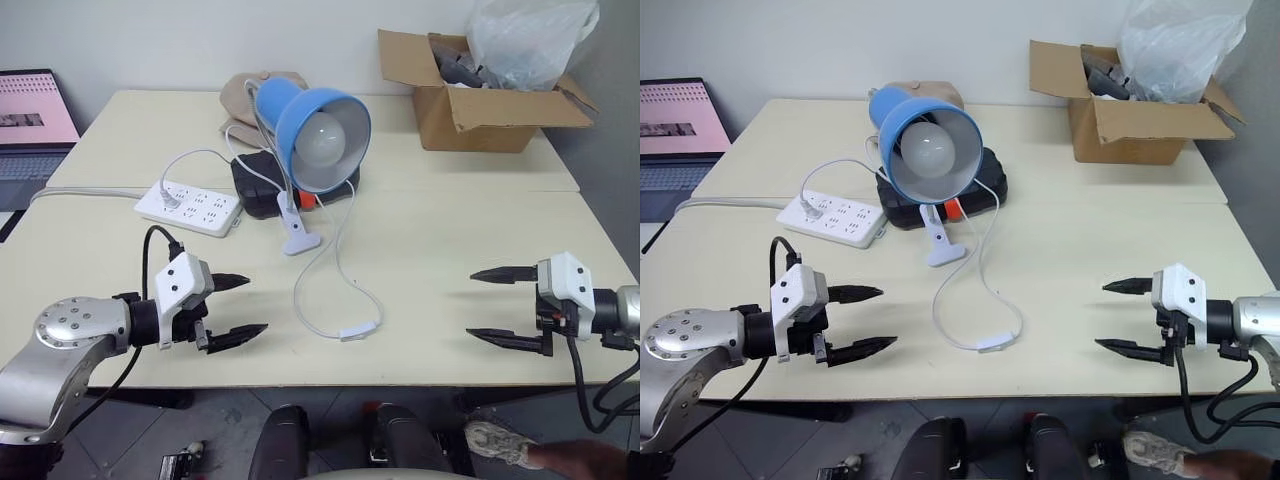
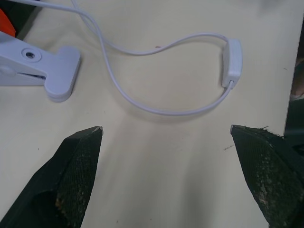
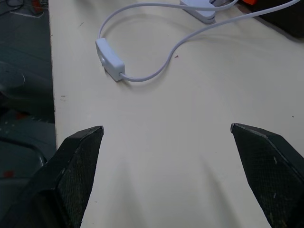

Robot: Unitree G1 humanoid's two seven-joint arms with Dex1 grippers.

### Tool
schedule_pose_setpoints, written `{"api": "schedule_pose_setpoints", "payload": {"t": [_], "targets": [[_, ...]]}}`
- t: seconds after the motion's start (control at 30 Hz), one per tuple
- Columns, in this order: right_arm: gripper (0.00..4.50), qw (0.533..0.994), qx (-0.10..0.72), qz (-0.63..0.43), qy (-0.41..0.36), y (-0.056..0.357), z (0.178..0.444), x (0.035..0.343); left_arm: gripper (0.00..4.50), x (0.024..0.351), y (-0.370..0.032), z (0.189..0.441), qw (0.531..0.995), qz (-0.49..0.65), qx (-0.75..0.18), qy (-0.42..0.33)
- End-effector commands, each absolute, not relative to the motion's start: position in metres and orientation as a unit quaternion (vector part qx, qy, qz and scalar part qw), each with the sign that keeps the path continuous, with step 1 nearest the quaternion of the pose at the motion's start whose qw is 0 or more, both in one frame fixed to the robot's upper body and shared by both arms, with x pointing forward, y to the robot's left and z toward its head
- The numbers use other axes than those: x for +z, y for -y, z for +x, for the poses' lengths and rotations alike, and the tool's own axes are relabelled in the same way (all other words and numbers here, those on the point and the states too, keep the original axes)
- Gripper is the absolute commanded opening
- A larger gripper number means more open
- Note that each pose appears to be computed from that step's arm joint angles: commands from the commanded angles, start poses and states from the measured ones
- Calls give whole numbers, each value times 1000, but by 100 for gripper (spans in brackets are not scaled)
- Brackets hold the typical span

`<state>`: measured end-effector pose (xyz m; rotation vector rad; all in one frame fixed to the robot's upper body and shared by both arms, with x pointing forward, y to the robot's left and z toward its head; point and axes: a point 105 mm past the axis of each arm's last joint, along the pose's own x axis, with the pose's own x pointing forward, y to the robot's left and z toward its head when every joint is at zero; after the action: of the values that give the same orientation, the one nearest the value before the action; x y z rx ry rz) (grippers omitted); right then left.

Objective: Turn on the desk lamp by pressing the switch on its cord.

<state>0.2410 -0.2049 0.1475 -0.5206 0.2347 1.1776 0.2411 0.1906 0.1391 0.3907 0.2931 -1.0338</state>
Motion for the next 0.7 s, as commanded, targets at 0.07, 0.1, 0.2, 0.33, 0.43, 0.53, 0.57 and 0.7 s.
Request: {"api": "schedule_pose_setpoints", "payload": {"t": [0.07,0.1,0.2,0.33,0.43,0.53,0.57,0.7], "targets": [[450,788,555,-253,-89,201,244,153,447,149,-190,240,844,199,-485,-116],[450,787,555,-253,-88,201,244,152,447,149,-191,241,844,201,-483,-116],[450,786,557,-254,-86,200,246,152,447,150,-193,244,847,206,-476,-116],[450,785,557,-256,-87,197,246,151,447,153,-191,248,845,221,-476,-103],[450,785,559,-251,-90,193,244,151,447,155,-186,242,828,216,-506,-106],[450,785,560,-250,-90,190,241,153,447,164,-183,242,821,200,-527,-88],[450,786,559,-249,-90,190,240,154,447,165,-181,243,822,187,-530,-88],[450,790,552,-249,-94,189,236,157,447,151,-173,237,815,166,-546,-102]]}}
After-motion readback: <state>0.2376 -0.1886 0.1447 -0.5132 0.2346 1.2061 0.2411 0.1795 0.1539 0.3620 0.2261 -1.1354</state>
